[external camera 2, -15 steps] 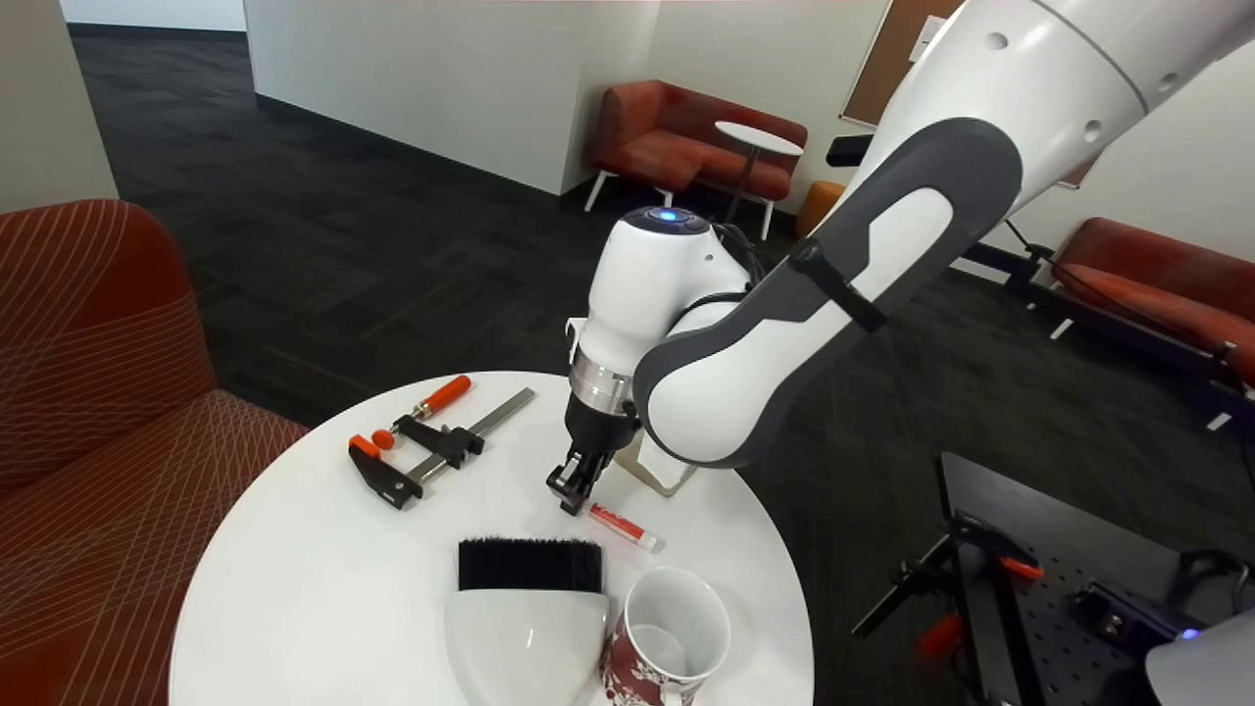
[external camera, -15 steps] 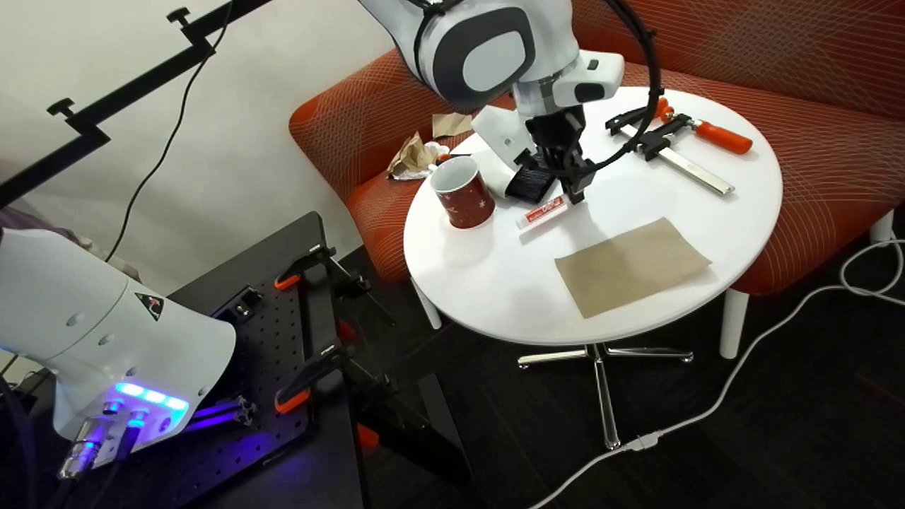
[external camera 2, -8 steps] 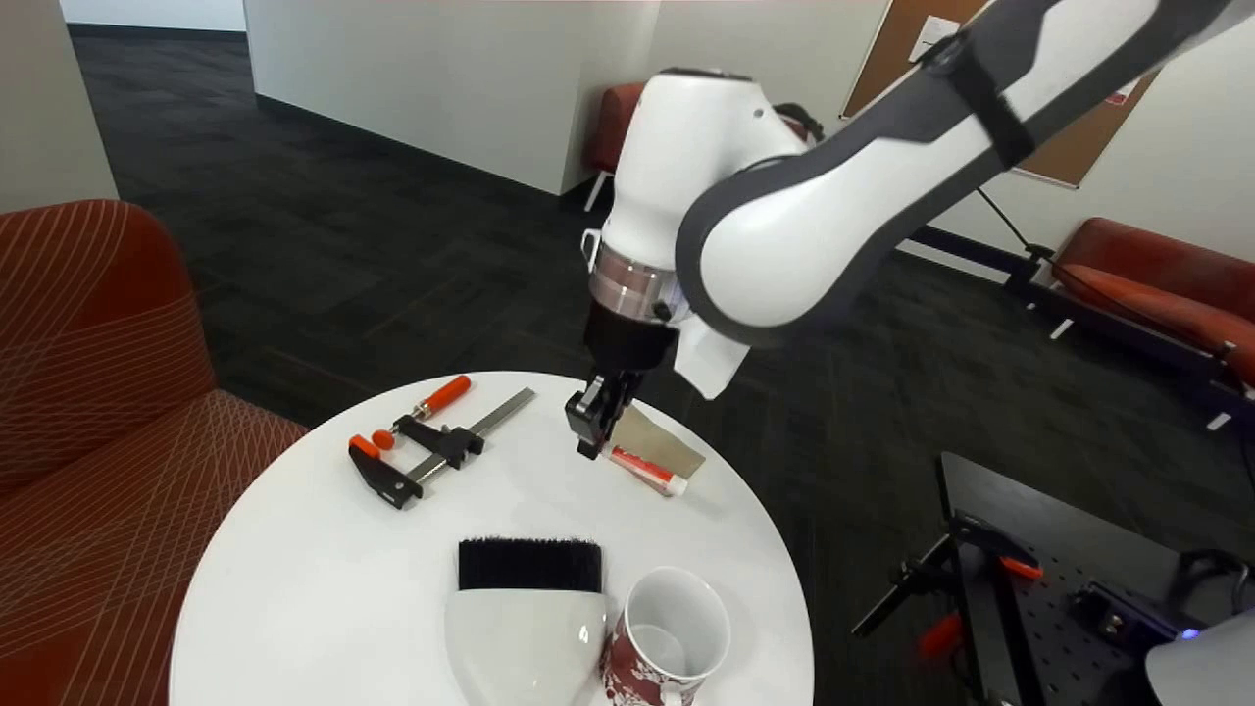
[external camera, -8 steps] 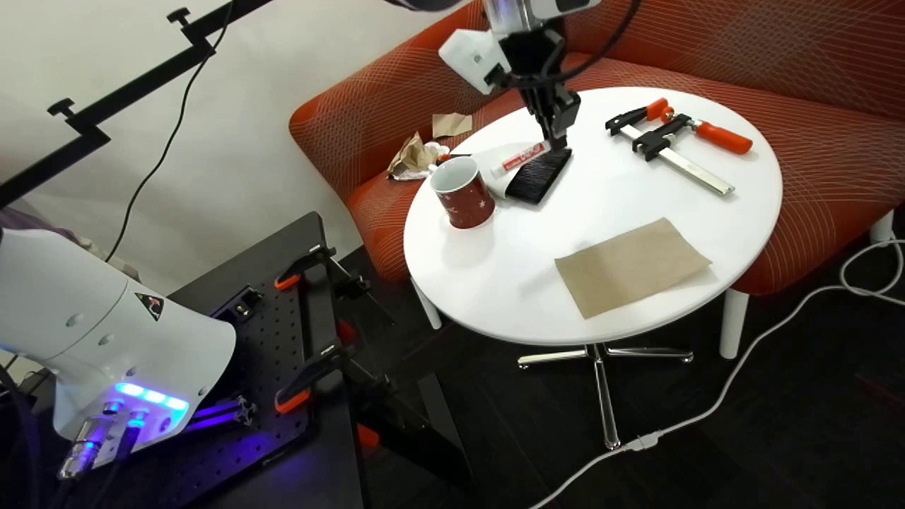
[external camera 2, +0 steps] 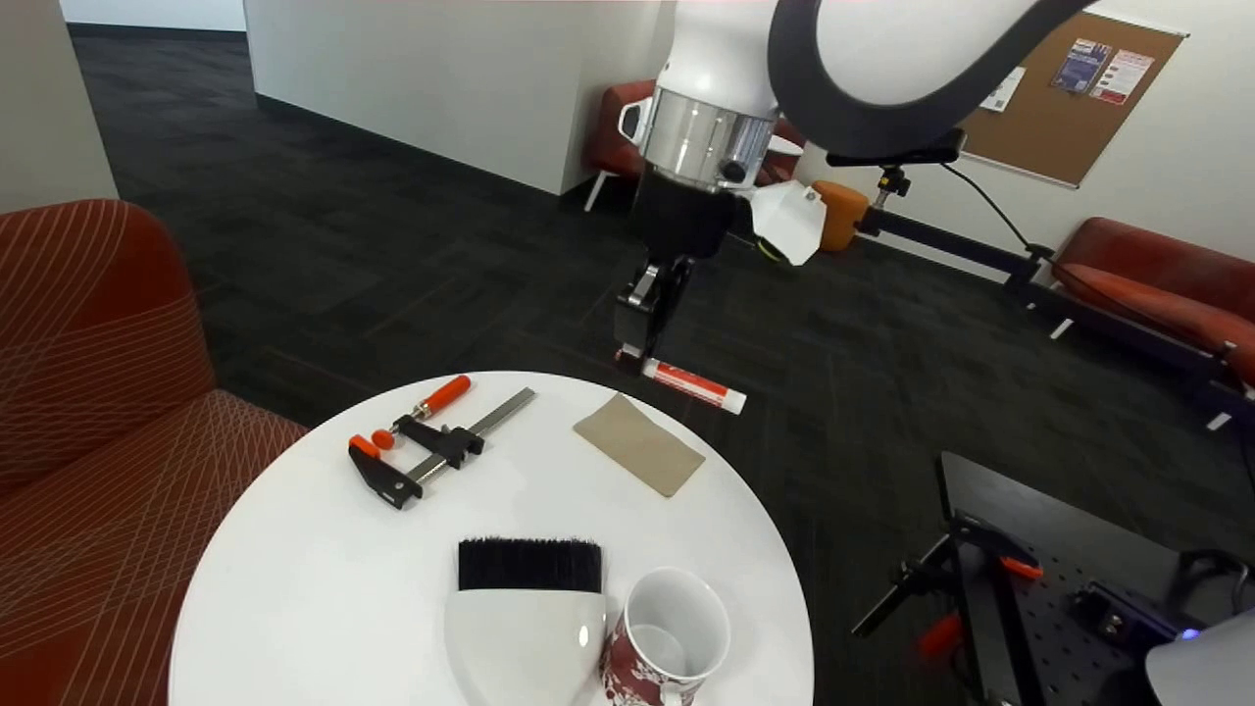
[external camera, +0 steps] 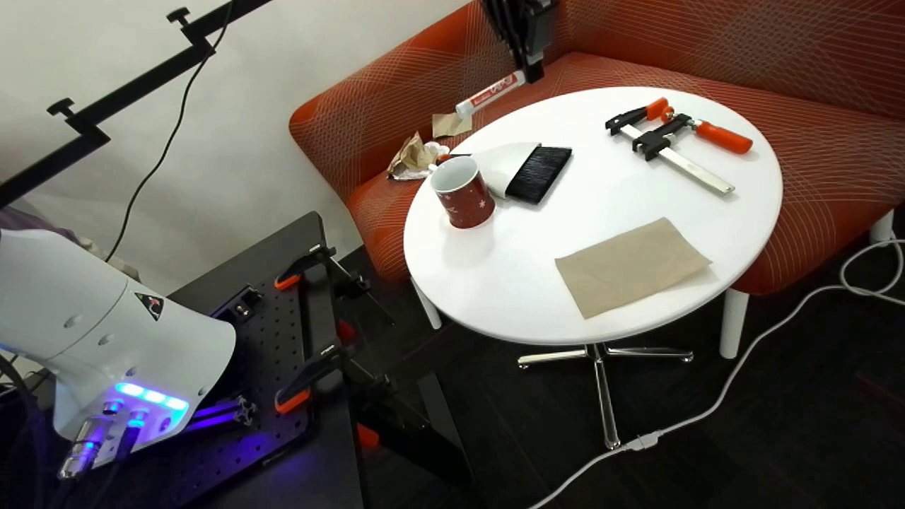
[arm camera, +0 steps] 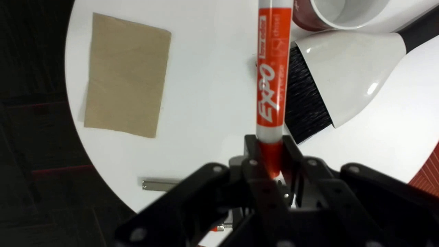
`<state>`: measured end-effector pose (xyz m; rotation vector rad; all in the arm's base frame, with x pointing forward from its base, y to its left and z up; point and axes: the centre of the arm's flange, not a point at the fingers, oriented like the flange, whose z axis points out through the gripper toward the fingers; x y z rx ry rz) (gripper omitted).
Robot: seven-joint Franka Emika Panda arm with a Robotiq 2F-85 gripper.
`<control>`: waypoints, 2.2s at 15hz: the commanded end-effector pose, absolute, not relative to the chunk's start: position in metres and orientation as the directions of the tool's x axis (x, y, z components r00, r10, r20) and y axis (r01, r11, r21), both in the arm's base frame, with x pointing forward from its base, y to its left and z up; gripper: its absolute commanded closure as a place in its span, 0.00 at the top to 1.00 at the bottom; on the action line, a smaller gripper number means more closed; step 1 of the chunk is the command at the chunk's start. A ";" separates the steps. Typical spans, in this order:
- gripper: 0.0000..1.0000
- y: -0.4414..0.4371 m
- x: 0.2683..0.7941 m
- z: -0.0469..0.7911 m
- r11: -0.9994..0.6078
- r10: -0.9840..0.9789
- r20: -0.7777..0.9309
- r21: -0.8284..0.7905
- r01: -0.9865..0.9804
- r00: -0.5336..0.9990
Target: Pick up the pen from the table and put it in the red mug cup.
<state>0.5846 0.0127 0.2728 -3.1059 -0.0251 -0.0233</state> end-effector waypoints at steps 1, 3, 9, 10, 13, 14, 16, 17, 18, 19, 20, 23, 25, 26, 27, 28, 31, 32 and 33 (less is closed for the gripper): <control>0.19 0.012 0.585 0.277 -0.999 0.014 0.019 -0.036 0.015 1.000; 0.19 0.012 0.585 0.274 -0.999 0.014 0.015 -0.036 0.015 1.000; 0.05 0.013 0.585 0.266 -0.996 0.064 0.036 -0.062 0.066 0.997; 0.05 0.014 0.585 0.266 -0.993 0.091 0.048 -0.071 0.095 0.995; 0.05 0.019 0.586 0.265 -0.974 0.185 0.095 -0.114 0.195 0.978; 0.05 0.020 0.586 0.264 -0.963 0.219 0.114 -0.137 0.233 0.969; 0.05 0.022 0.586 0.263 -0.934 0.282 0.150 -0.181 0.307 0.948; 0.05 0.022 0.586 0.262 -0.915 0.317 0.169 -0.207 0.348 0.933; 0.05 0.022 0.585 0.261 -0.895 0.346 0.186 -0.227 0.383 0.920; 0.05 0.022 0.585 0.260 -0.869 0.380 0.207 -0.253 0.425 0.901; 0.05 0.020 0.584 0.259 -0.841 0.414 0.229 -0.275 0.466 0.881; 0.05 0.016 0.582 0.255 -0.755 0.496 0.300 -0.314 0.575 0.815; 0.05 0.013 0.580 0.251 -0.690 0.548 0.340 -0.333 0.643 0.764; 0.05 0.013 0.578 0.250 -0.653 0.576 0.355 -0.341 0.676 0.736; 0.05 0.012 0.577 0.249 -0.612 0.604 0.371 -0.350 0.709 0.705; 0.05 0.013 0.575 0.247 -0.569 0.632 0.385 -0.360 0.740 0.673; 0.05 0.016 0.568 0.244 -0.422 0.687 0.447 -0.396 0.816 0.573; 0.05 0.017 0.566 0.244 -0.372 0.698 0.470 -0.407 0.834 0.540; 0.05 0.020 0.563 0.242 -0.314 0.708 0.497 -0.415 0.854 0.502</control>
